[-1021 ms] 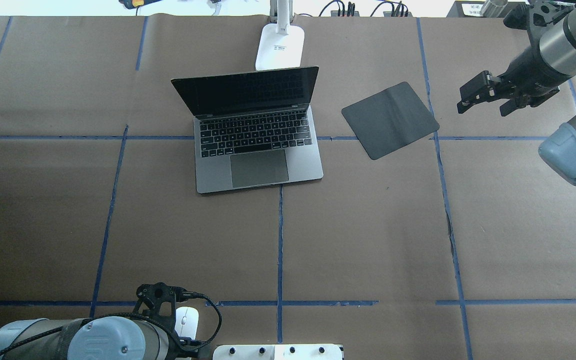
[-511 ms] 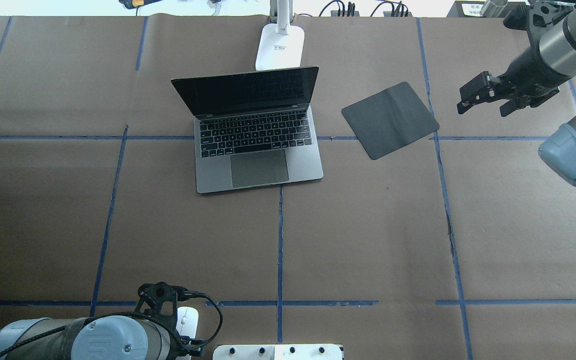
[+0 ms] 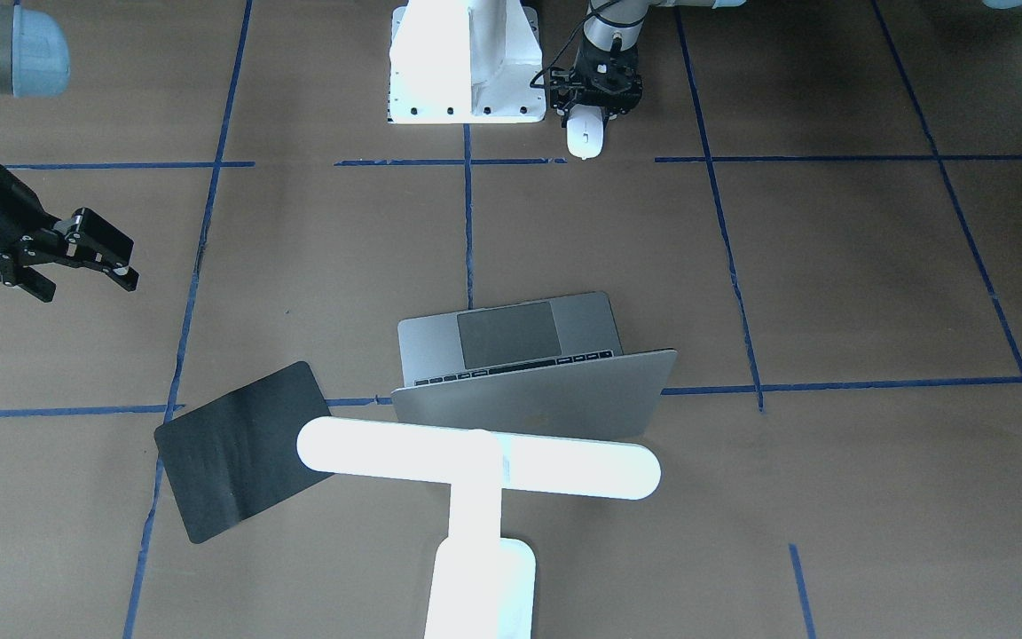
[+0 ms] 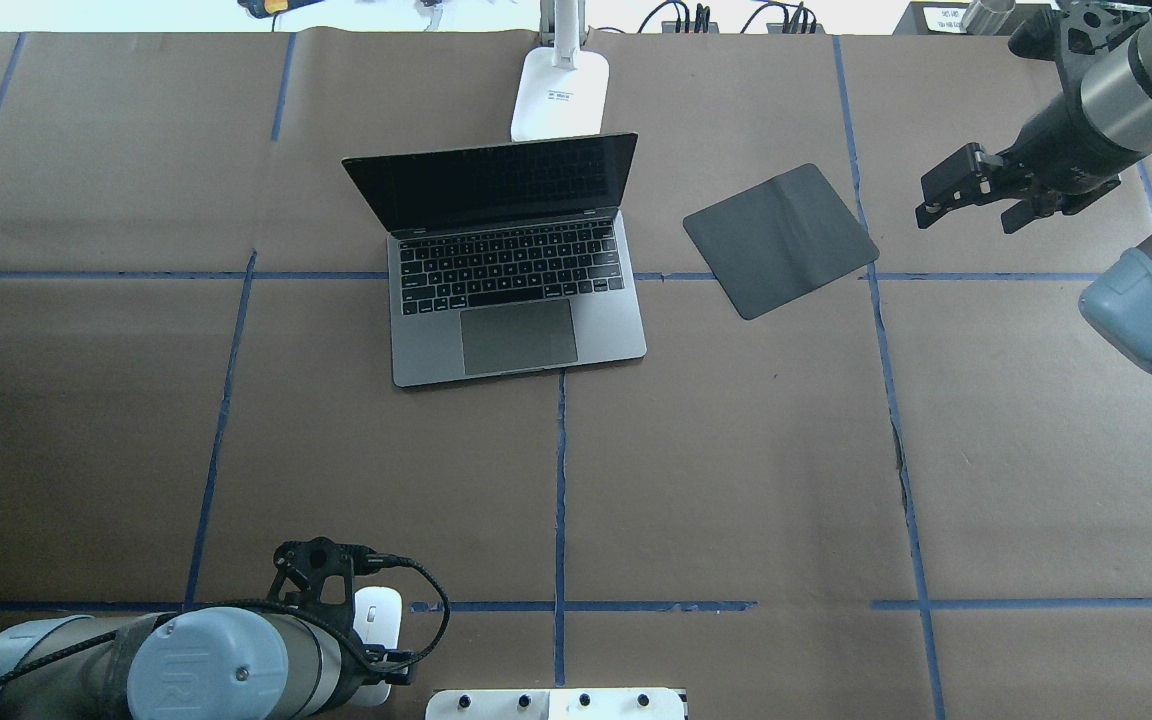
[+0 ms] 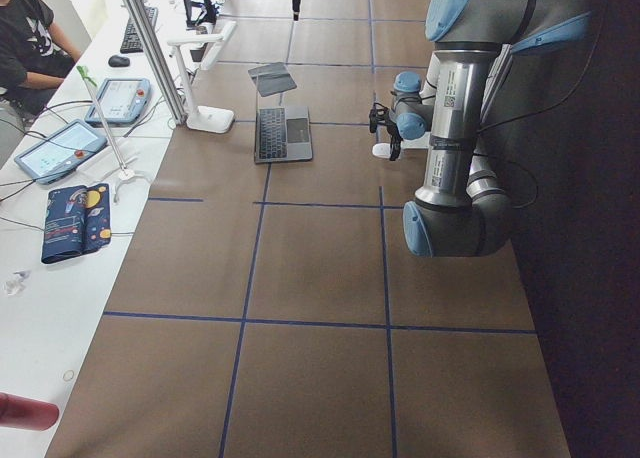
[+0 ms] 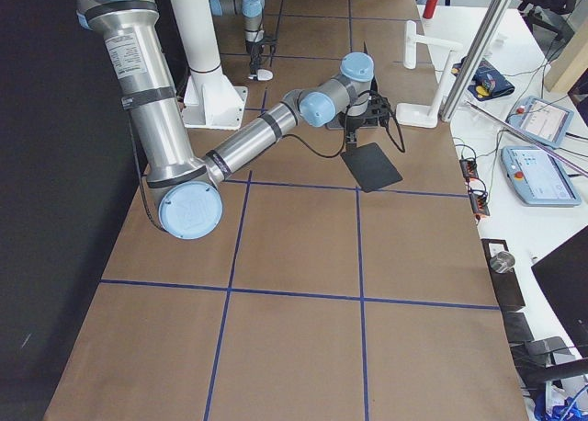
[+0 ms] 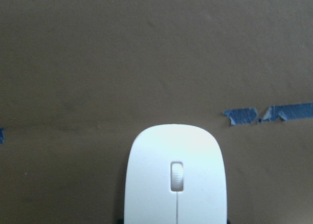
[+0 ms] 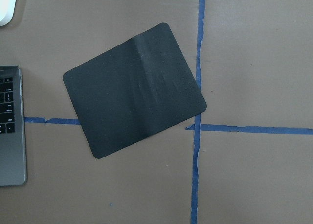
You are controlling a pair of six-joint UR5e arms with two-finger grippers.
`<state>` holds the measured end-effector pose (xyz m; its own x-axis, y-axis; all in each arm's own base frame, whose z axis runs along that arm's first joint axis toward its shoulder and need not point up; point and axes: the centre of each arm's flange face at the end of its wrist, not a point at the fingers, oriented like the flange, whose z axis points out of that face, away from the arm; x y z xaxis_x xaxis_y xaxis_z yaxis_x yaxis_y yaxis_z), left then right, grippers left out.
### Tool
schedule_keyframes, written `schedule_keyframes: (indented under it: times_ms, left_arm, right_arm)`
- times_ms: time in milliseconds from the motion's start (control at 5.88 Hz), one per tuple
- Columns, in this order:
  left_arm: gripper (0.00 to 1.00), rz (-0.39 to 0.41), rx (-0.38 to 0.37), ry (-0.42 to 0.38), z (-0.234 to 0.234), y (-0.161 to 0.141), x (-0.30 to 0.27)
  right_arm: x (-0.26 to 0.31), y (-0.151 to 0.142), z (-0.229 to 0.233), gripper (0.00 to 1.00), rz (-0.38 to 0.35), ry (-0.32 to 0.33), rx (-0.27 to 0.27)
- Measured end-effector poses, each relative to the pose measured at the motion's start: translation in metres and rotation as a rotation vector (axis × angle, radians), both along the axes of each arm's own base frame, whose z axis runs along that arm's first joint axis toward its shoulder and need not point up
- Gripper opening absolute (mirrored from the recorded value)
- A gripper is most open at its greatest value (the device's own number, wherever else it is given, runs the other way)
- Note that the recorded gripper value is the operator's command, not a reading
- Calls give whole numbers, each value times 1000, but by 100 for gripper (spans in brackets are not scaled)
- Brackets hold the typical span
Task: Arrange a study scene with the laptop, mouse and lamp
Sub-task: 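Grasp the white mouse with the left gripper, then carry the white mouse with the left gripper onto the black mouse pad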
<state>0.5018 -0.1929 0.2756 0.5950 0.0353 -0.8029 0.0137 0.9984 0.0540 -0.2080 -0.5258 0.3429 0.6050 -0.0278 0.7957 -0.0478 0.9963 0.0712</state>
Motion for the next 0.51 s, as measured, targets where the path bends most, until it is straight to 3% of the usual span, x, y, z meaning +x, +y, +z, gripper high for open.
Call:
schedule_keyframes:
  times_ms: [170,511]
  left_arm:
    - [0,-52,14,71,-41,-28,2]
    - [0,-109,71,138,-105,-73,40]
  right_arm:
    - [6,9,3,100,1,-1,0]
    - [17,25,15,100,5,7,-14]
